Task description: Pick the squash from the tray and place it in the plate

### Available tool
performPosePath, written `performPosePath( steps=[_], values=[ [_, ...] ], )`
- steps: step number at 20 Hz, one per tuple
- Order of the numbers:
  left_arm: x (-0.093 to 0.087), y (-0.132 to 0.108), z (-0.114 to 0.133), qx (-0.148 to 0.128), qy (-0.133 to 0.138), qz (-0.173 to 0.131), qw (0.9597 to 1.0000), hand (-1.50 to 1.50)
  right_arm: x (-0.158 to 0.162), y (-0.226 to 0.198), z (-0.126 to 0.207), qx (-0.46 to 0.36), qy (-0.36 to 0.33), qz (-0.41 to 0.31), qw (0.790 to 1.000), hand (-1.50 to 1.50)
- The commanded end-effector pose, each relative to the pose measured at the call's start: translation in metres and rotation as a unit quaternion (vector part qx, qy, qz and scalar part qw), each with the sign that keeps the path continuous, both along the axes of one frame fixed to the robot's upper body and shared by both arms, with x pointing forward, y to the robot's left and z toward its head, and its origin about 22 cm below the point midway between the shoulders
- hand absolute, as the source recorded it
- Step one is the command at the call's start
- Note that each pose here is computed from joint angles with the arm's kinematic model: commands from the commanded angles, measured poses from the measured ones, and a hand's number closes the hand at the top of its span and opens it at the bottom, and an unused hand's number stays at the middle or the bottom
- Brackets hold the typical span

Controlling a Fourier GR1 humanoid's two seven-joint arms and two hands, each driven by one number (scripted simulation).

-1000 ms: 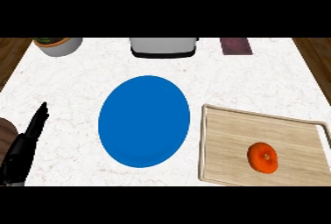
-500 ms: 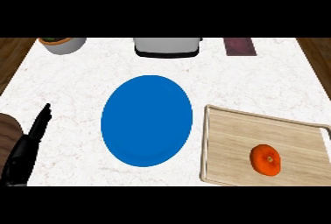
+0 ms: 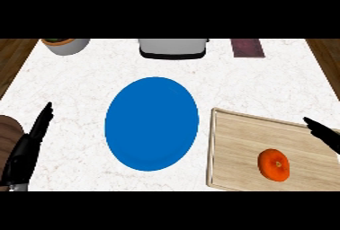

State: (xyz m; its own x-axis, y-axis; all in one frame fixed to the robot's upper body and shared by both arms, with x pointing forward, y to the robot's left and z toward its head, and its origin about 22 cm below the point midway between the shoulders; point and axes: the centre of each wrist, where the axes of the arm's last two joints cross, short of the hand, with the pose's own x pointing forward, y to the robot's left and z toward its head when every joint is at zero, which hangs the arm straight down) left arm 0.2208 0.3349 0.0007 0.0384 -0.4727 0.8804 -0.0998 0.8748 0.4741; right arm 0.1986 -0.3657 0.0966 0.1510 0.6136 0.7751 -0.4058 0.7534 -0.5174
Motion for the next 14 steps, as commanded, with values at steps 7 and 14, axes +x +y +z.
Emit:
performPosePath(
  steps=[7, 14],
  values=[
    [-0.014, 0.004, -0.004, 0.000, 0.002, 0.006, 1.0000, 0.00, 0.034, 0.005, -0.033, -0.034, 0.039, 0.054, 0.997, -1.50],
    [0.010, -0.002, -0.002, -0.008, 0.002, 0.004, 1.0000, 0.00, 0.033, 0.014, -0.061, -0.023, 0.061, 0.094, 0.993, -1.50]
  ],
)
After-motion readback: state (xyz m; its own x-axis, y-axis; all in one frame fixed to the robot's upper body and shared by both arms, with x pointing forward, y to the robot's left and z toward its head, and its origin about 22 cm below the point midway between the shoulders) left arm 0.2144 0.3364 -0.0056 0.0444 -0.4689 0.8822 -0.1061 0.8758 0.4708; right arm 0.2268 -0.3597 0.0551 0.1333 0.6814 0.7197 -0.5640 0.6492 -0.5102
